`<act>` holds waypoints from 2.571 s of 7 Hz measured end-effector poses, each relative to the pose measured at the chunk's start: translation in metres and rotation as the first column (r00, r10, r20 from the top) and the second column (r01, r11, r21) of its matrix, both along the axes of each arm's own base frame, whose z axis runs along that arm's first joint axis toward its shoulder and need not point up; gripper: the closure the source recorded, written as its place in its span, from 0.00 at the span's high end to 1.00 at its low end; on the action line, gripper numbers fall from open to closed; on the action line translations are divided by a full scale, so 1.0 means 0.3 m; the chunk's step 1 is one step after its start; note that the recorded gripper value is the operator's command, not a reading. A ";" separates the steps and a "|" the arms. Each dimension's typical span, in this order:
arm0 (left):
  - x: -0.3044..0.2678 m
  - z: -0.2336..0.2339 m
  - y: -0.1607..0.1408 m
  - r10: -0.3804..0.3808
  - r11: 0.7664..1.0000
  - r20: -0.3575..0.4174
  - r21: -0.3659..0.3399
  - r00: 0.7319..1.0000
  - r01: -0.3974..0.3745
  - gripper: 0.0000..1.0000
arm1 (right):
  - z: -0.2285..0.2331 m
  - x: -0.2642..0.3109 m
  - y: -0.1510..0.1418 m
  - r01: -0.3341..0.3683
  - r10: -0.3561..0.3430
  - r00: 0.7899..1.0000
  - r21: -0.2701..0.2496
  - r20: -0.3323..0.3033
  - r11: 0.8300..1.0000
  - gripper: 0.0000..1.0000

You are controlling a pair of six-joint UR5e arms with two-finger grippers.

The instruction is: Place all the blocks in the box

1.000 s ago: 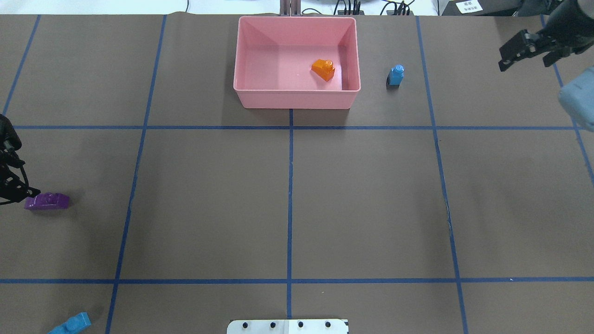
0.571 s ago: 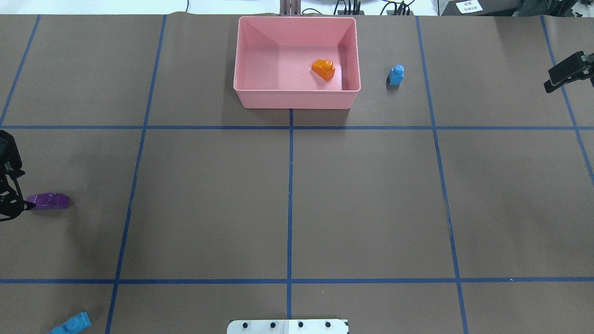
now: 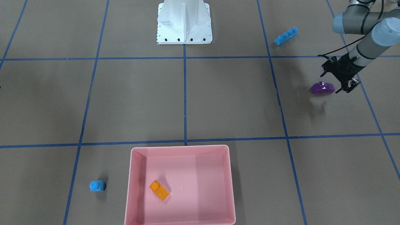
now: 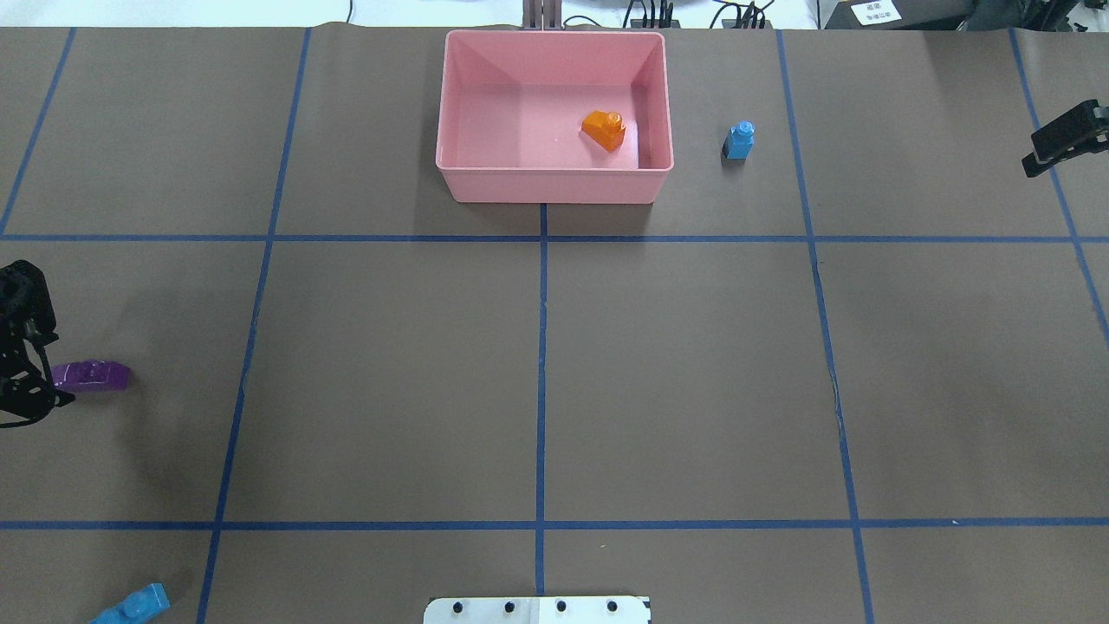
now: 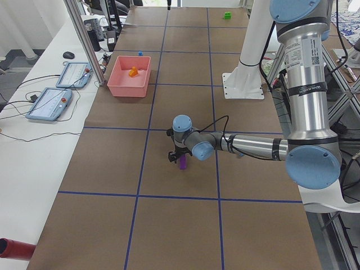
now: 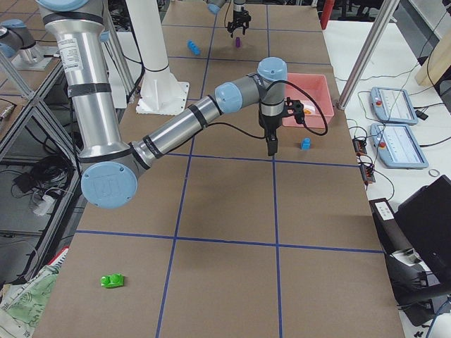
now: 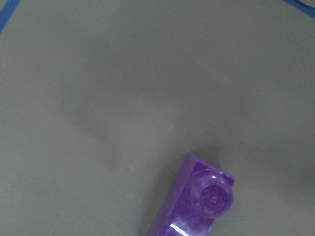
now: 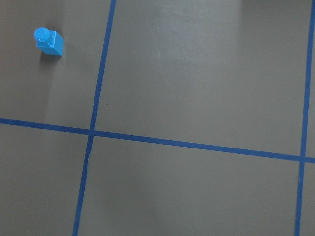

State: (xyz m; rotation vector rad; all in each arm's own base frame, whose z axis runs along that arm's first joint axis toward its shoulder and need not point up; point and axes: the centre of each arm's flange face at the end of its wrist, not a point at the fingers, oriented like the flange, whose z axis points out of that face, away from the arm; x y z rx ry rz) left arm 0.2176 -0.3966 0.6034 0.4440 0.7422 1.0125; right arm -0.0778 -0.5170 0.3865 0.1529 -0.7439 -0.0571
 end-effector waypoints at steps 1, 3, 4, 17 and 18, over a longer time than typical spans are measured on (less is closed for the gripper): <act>0.016 0.005 -0.003 0.007 1.000 0.003 0.000 1.000 -0.007 0.95 | 0.002 0.000 0.000 0.000 0.000 1.000 -0.001 0.000 1.000 1.00; 0.057 -0.001 -0.023 0.019 1.000 -0.002 0.008 1.000 -0.019 0.26 | 0.006 -0.003 -0.002 0.001 -0.001 1.000 -0.005 -0.001 1.000 1.00; 0.070 -0.010 -0.032 0.023 1.000 -0.007 0.013 1.000 -0.023 0.00 | 0.007 -0.003 -0.002 0.001 -0.001 1.000 -0.006 -0.001 1.000 1.00; 0.263 -0.971 -0.390 -0.691 0.565 -0.087 -0.684 0.718 0.461 0.00 | 0.094 -0.126 -0.365 0.025 -0.026 0.999 -0.032 -0.026 0.999 1.00; 0.327 -1.146 -0.478 -0.724 0.499 -0.045 -0.723 0.688 0.478 0.00 | 0.085 -0.158 -0.418 0.030 -0.032 0.999 -0.040 -0.029 0.999 1.00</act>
